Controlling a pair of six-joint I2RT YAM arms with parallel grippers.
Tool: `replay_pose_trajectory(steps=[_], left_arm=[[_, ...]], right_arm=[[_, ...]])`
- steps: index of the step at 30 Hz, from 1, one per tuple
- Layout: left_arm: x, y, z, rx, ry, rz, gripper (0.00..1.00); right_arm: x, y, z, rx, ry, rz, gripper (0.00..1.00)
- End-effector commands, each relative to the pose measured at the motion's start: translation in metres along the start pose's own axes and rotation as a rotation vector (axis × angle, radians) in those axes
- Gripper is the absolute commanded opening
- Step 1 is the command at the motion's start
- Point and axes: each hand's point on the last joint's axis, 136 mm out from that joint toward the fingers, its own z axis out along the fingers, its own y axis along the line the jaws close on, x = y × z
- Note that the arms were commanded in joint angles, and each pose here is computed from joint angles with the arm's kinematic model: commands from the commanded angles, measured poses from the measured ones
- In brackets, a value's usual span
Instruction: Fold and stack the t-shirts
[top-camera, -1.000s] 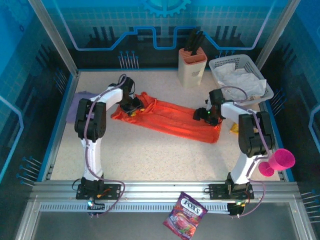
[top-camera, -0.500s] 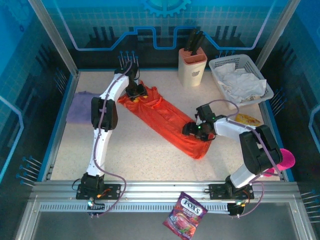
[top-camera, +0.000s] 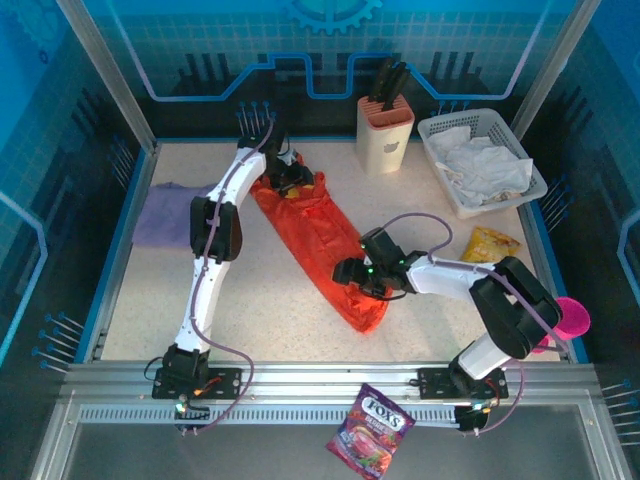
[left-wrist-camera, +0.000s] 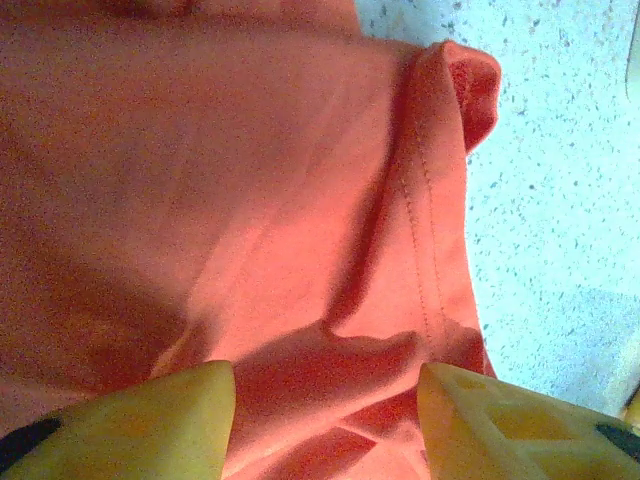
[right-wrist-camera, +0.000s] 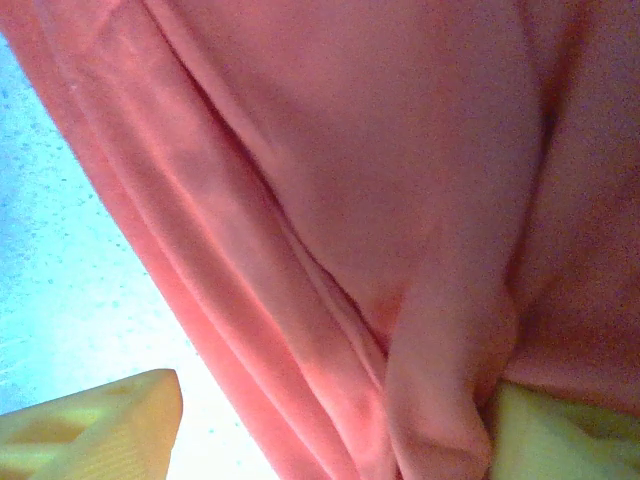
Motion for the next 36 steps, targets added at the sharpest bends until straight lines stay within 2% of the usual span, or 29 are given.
replay_pose_trajectory(steps=[1, 4, 8, 11, 12, 16, 19, 28, 33, 36], left_arm=[[-0.006, -0.021, -0.052, 0.046, -0.071, 0.054, 0.52], [0.002, -0.015, -0.079, 0.011, -0.094, 0.051, 0.53], [0.026, 0.006, -0.095, -0.06, -0.099, -0.002, 0.54], [0.043, 0.026, -0.089, -0.089, -0.098, -0.052, 0.54], [0.045, 0.033, -0.084, -0.088, -0.1, -0.072, 0.54], [0.041, 0.049, -0.068, -0.066, -0.105, -0.122, 0.53], [0.036, 0.051, -0.056, -0.052, -0.099, -0.145, 0.53], [0.019, 0.058, -0.015, -0.039, -0.04, -0.176, 0.52], [0.009, 0.041, -0.001, -0.028, 0.012, -0.142, 0.51], [0.004, 0.027, 0.007, -0.007, 0.031, -0.125, 0.51]], right_arm=[[0.01, -0.041, -0.024, 0.203, 0.008, -0.015, 0.8], [0.0, -0.038, -0.051, 0.22, -0.026, -0.065, 0.82], [-0.014, -0.032, -0.072, 0.236, -0.049, -0.168, 0.84], [-0.018, -0.036, -0.069, 0.245, -0.008, -0.24, 0.84], [-0.026, -0.025, -0.069, 0.212, -0.01, -0.276, 0.84], [-0.035, -0.032, -0.053, 0.247, 0.013, -0.375, 0.83], [-0.036, -0.041, -0.036, 0.248, 0.058, -0.365, 0.8], [0.009, -0.048, -0.004, 0.153, 0.167, -0.223, 0.75], [0.044, -0.038, 0.015, 0.093, 0.202, -0.121, 0.74], [0.06, -0.027, 0.024, 0.098, 0.207, -0.126, 0.74]])
